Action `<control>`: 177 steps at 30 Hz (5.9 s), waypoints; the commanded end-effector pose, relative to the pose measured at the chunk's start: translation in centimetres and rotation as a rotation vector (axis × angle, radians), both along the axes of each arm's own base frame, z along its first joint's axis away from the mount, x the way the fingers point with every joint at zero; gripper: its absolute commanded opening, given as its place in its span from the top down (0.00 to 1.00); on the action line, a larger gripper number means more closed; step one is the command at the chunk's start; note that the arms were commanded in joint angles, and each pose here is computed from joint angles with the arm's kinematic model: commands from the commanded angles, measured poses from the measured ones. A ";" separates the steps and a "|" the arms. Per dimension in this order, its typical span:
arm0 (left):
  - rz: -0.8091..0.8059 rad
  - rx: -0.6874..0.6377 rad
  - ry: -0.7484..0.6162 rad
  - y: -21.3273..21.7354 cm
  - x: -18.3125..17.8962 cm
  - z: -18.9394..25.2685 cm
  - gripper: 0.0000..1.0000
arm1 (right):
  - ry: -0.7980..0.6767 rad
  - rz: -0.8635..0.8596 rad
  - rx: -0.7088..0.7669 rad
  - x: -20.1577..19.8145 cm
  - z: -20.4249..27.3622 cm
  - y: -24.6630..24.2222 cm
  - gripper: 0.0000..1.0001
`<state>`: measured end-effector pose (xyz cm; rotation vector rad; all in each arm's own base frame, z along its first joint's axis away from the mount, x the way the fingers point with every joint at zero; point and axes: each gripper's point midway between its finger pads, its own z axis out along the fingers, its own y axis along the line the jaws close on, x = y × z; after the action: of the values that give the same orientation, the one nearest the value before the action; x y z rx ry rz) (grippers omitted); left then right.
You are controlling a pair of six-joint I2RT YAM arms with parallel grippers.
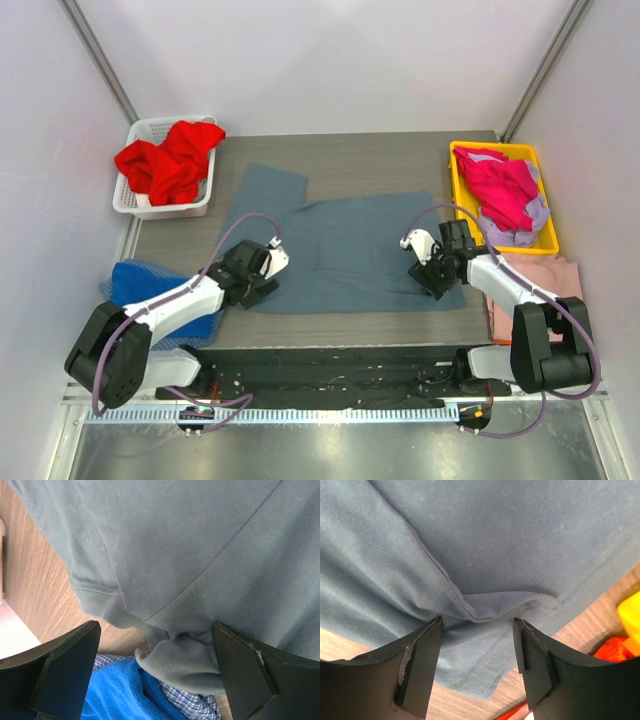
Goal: Fold and stack the t-shirts
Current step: Fold the flattened tshirt in 1/3 of the way, then grap the side of the flattened tshirt furthest away from the robot with both arms
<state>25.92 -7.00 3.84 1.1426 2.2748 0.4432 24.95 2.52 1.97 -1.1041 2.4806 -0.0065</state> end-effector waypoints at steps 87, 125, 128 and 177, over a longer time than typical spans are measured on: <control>-0.318 0.145 0.553 21.1 -4.1 -4.1 0.10 | 0.150 -0.074 -0.064 -2.7 -2.1 -1.3 0.31; -0.252 0.003 0.177 18.4 0.2 8.2 0.00 | 0.134 -0.080 -0.054 -2.1 -1.7 -1.0 0.31; -0.206 -0.081 0.105 16.9 0.6 10.0 0.00 | 0.111 -0.085 -0.050 -1.7 -1.4 -1.0 0.31; 0.171 -0.317 -0.053 -1.5 29.7 2.8 0.00 | -0.382 -0.356 0.001 24.6 5.6 0.1 0.30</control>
<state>52.79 -9.23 5.28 0.7862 2.3875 0.0043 47.00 2.26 5.84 -0.5848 2.3723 -0.2746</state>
